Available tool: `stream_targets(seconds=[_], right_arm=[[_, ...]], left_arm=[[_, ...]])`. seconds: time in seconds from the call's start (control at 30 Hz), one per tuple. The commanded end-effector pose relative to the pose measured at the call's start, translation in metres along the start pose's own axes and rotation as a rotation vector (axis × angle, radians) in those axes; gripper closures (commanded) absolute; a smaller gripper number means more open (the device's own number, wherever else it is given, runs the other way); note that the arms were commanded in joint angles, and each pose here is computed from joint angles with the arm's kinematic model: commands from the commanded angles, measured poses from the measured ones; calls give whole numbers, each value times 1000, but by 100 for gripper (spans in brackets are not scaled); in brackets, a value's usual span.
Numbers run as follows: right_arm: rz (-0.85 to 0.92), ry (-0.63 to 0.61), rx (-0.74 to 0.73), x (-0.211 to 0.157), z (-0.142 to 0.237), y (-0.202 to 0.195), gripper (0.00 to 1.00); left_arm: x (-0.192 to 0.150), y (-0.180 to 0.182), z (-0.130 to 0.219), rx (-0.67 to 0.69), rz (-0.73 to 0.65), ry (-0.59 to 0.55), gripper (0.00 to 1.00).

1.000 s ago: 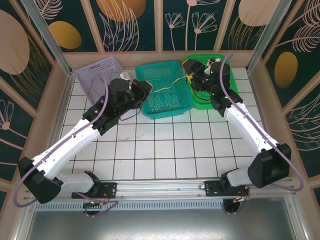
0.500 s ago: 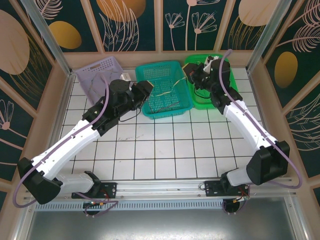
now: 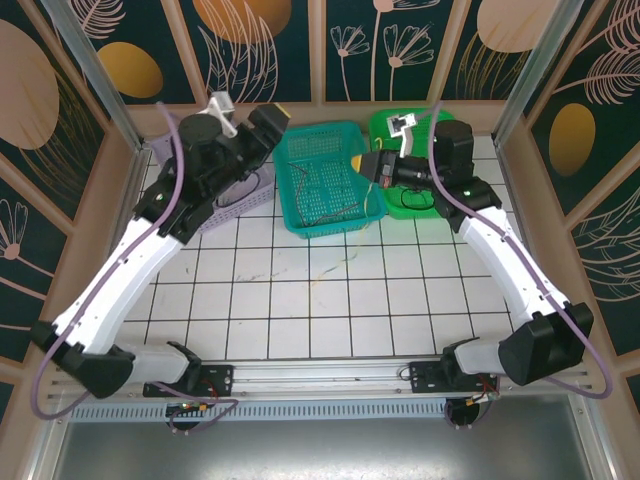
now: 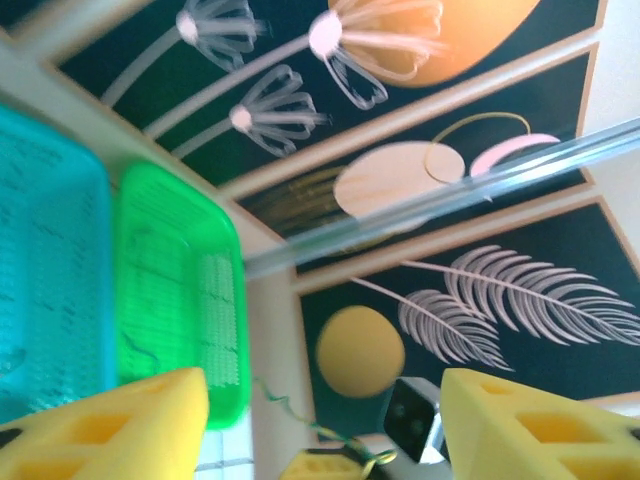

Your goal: Untangle the cables

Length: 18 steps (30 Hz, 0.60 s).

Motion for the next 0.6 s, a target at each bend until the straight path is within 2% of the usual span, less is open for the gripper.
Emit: stream_targets(seconds=[0.0,0.13,0.23,0.4,0.57], right_arm=[[259,29,95,-3,3,12,100],[326,61,171,3,-6,12,100],[317,88,256,10,-13,16,100],[265,156,364,12,-25,25,100],[248,214,394,4,-38,29,100]], left_arm=[[-16,-1,-36,-137,165,179,44],[-34,2,-62,-159,223,299,44],[-46,4,-72,-189,277,345,41],[-55,15,-79,-200,347,340,35],[-58,19,-90,-235,396,347,35]])
Point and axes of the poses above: each hand's point on the last joint's axis, 136 mm out from that joint toward the fingers, its own z axis back along the fingers, its own y axis along the line the jaws close on, x = y × z, the point moved 10 cm from there along z, back along the fingers, and after that the axes turned 13 degrees about -z, right-handed, at the moved point
